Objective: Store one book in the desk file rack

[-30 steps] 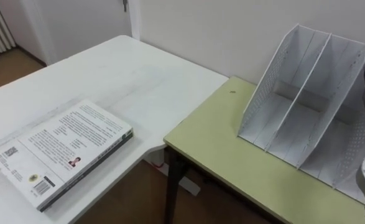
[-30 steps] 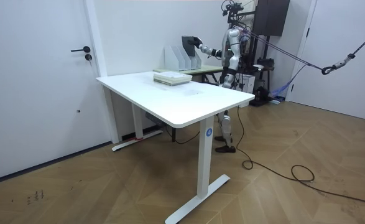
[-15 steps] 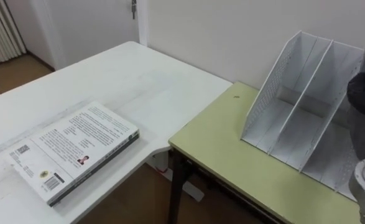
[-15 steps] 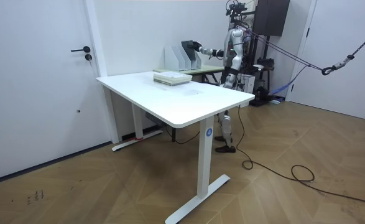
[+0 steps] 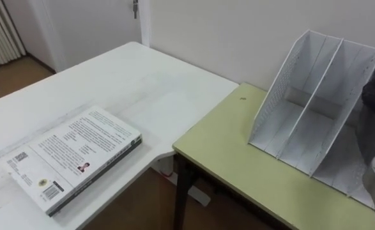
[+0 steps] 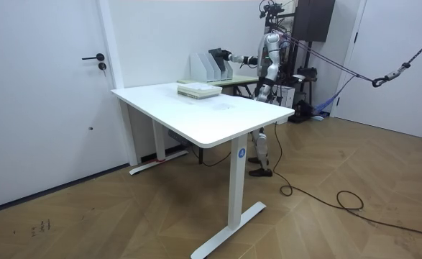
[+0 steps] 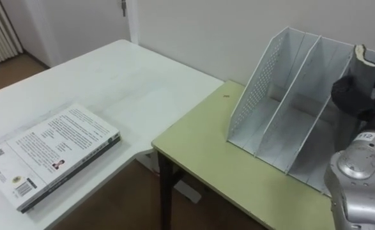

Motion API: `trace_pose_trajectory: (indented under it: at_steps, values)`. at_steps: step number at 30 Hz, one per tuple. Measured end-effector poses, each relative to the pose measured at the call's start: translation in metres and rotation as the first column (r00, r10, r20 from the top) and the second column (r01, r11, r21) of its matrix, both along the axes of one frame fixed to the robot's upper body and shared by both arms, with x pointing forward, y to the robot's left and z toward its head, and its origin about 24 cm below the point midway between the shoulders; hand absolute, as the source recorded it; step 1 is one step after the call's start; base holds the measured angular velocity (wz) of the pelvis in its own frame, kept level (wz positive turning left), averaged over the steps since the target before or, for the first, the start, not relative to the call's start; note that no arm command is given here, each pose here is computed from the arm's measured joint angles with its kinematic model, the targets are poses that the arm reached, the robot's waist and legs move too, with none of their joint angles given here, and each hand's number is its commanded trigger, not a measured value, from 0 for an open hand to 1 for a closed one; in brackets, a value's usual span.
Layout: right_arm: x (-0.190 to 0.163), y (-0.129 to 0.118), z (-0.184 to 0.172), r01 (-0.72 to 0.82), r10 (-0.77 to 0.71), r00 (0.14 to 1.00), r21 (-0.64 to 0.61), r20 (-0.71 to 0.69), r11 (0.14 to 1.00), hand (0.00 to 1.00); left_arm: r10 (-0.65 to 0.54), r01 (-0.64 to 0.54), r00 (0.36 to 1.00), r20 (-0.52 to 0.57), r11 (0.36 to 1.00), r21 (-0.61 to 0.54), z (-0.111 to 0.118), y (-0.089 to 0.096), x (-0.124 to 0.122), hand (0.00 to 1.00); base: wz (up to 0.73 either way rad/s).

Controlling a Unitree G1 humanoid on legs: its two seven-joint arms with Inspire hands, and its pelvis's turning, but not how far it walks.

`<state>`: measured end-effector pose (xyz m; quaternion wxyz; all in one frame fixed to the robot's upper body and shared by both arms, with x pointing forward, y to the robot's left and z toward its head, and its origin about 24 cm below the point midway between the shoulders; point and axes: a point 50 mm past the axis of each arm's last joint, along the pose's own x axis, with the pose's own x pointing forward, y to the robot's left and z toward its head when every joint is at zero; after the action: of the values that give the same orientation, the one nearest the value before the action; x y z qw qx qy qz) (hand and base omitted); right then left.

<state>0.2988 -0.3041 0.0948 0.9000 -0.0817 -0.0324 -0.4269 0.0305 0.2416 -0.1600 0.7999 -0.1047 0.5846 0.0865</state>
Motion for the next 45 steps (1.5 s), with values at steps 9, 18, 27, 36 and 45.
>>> trace_pose_trajectory:
  at_steps: [9, 18, 27, 36, 45]
  values:
    - [0.011, -0.002, 0.004, -0.021, 0.015, 0.999, 0.144, 0.043, 0.989, 0.00, -0.026, 0.026, 1.000, -0.006, 1.000, 0.004, 0.001, 0.000, 0.001, 0.00, 0.03]
    - [0.020, 0.000, 0.015, -0.040, 0.022, 0.996, 0.202, 0.092, 0.979, 0.00, -0.029, 0.029, 1.000, -0.001, 1.000, 0.007, 0.002, 0.000, -0.001, 0.00, -0.01]
    - [0.021, 0.002, 0.018, -0.051, 0.027, 0.993, 0.218, 0.113, 0.975, 0.00, -0.032, 0.032, 0.999, 0.008, 0.999, 0.008, 0.002, 0.000, 0.001, 0.00, 0.00]
    - [0.020, 0.000, 0.035, -0.051, 0.029, 0.988, 0.144, 0.152, 0.988, 0.00, -0.025, 0.025, 1.000, 0.018, 1.000, 0.009, 0.003, 0.001, 0.003, 0.00, -0.03]
    - [0.021, 0.026, 0.078, -0.214, 0.213, 0.940, -0.028, 0.265, 0.976, 0.00, -0.023, 0.023, 1.000, 0.013, 1.000, 0.008, 0.002, 0.001, 0.004, 0.00, -0.02]
